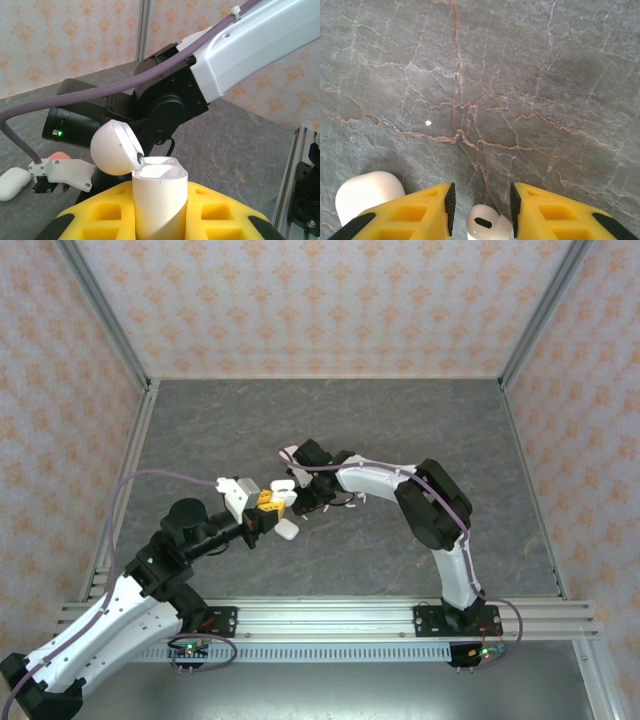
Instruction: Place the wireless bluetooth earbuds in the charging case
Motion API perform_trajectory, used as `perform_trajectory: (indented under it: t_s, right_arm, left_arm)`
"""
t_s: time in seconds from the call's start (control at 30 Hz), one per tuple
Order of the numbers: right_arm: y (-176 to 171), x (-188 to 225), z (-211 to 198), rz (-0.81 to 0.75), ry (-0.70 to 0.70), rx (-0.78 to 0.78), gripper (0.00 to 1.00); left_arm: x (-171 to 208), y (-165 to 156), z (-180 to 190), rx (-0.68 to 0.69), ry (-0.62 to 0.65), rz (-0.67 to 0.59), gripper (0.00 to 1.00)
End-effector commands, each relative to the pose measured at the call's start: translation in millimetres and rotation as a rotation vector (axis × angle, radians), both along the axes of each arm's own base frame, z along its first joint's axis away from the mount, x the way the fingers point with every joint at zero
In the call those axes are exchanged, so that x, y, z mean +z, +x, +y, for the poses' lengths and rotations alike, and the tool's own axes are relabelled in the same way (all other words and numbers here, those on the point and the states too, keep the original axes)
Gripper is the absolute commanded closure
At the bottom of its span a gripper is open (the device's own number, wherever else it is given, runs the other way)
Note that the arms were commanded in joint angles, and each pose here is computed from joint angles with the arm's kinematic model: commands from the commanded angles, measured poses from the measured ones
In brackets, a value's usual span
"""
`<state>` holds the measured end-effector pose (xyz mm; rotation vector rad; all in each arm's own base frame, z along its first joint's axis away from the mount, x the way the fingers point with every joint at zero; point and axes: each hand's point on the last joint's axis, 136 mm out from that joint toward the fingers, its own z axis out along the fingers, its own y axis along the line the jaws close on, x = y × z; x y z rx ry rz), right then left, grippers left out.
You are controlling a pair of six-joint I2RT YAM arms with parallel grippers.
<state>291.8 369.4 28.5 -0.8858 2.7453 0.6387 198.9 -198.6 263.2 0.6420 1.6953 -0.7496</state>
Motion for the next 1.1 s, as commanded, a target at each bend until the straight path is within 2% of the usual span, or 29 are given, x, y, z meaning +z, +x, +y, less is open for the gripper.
perform_trajectory:
  t_s: [0.0,0.53,0.8,1.07]
  right_arm:
    - [-17,-7,-9,0.046,-0.048,0.037,0.64]
    - [-37,-11,-26,0.084,-0.069,0.054,0.68]
    - [-35,-13,-24,0.081,-0.069,0.047,0.76]
    - [-19,24,-25,-0.061,-0.012,0.005,0.78]
  left_arm:
    - [6,2,0,0.004,0.002,-0.038,1.00]
    - [4,5,-3,0.005,0.003,-0.023,1.00]
    - [3,5,-2,0.010,0.002,-0.018,1.00]
    - [3,6,-2,0.014,-0.006,-0.015,1.00]
